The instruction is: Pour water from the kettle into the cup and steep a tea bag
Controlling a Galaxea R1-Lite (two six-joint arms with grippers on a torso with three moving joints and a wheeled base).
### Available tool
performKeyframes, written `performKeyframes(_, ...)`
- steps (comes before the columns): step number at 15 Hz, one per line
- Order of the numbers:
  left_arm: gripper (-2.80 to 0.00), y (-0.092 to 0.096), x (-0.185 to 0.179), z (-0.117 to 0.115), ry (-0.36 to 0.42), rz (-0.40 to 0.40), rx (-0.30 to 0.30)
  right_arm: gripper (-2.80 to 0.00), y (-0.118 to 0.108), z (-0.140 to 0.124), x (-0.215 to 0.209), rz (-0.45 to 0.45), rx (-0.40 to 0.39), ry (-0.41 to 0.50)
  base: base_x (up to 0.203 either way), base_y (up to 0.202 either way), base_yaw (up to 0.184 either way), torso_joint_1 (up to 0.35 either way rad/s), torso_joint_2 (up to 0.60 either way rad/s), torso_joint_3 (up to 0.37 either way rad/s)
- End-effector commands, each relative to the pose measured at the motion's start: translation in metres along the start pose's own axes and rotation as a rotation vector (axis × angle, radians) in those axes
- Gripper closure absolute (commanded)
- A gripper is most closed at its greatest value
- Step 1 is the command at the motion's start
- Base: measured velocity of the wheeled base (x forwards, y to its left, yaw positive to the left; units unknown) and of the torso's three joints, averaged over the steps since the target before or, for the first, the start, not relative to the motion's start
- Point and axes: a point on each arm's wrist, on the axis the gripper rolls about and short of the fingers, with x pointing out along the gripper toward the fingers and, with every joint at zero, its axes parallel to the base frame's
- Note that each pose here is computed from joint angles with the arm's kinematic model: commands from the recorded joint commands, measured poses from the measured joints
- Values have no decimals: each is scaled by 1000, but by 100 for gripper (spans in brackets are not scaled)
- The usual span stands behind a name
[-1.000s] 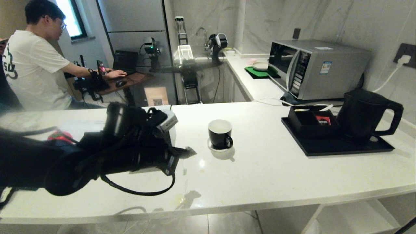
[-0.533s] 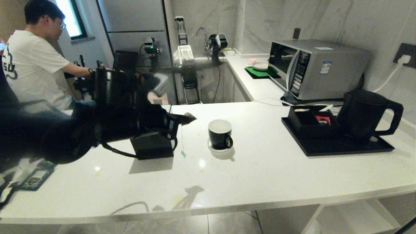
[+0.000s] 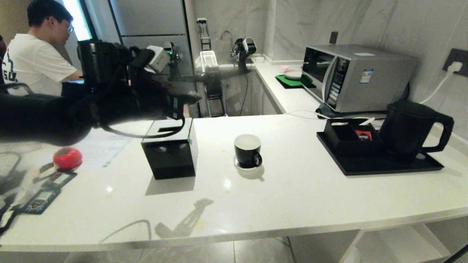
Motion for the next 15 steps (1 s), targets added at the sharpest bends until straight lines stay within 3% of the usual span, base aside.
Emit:
performKeyframes(1, 0, 15, 6, 6, -27, 35, 2, 0, 0, 0, 0, 1, 0, 0, 0, 0, 0, 0, 0, 0)
performKeyframes(5, 0, 34, 9, 10, -51, 83, 2, 0, 0, 0, 0, 1, 0, 1, 0, 0, 0, 0, 0, 0)
performKeyframes(9, 0, 51, 15, 0, -31, 119, -8, 0, 0, 0, 0, 1, 0, 0, 0, 0, 0, 0, 0, 0)
performKeyframes(15, 0, 68, 30, -14, -61, 155, -3, 0, 0, 0, 0, 1, 0, 2, 0, 0, 0, 0, 0, 0)
